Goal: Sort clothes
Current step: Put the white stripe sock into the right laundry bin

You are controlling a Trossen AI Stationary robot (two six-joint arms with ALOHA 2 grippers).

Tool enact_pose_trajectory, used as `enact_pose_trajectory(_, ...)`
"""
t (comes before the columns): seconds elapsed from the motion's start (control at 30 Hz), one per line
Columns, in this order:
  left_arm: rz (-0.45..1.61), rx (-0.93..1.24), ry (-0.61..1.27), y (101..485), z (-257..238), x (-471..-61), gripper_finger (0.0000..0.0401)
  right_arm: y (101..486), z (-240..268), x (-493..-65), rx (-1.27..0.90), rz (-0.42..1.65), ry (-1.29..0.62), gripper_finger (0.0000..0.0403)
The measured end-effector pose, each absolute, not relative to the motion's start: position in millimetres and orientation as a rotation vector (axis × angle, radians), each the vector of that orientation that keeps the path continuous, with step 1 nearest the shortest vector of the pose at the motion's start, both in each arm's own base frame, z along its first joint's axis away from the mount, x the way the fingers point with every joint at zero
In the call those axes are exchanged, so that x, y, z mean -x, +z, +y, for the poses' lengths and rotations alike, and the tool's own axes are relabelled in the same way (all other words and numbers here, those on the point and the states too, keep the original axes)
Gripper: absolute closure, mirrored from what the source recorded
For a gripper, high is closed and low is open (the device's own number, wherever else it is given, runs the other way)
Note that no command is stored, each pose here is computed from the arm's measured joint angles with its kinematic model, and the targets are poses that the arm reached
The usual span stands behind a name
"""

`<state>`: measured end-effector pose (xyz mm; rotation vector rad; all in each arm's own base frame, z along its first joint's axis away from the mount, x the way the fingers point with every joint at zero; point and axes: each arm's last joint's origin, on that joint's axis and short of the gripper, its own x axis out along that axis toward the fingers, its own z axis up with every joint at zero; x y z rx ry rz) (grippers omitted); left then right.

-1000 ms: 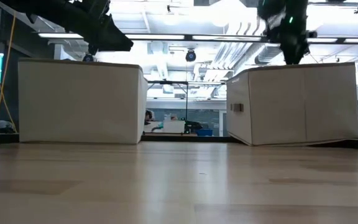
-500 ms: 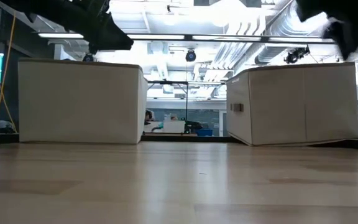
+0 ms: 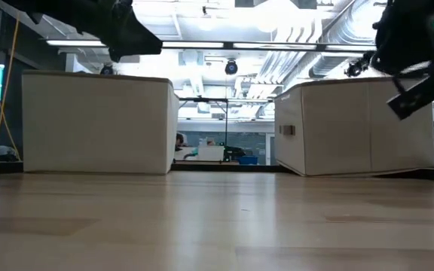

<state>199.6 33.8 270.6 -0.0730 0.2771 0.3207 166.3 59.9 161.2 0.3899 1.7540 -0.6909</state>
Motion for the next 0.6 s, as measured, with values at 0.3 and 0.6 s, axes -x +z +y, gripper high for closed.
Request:
enact_pose_trajectory(0.3, 0.301, 0.079, 0.312, 266.6, 32.1, -203.0, 0.0287, 125.1, 57.9, -189.9, -0.350, 1.851, -0.617, 0.0300)
enact_pose_trajectory(0.6, 0.333, 0.067, 0.303, 259.6, 31.3, -210.3, 0.0287, 165.9, 65.9, -245.6, -0.235, 1.465, -0.498, 0.0386)
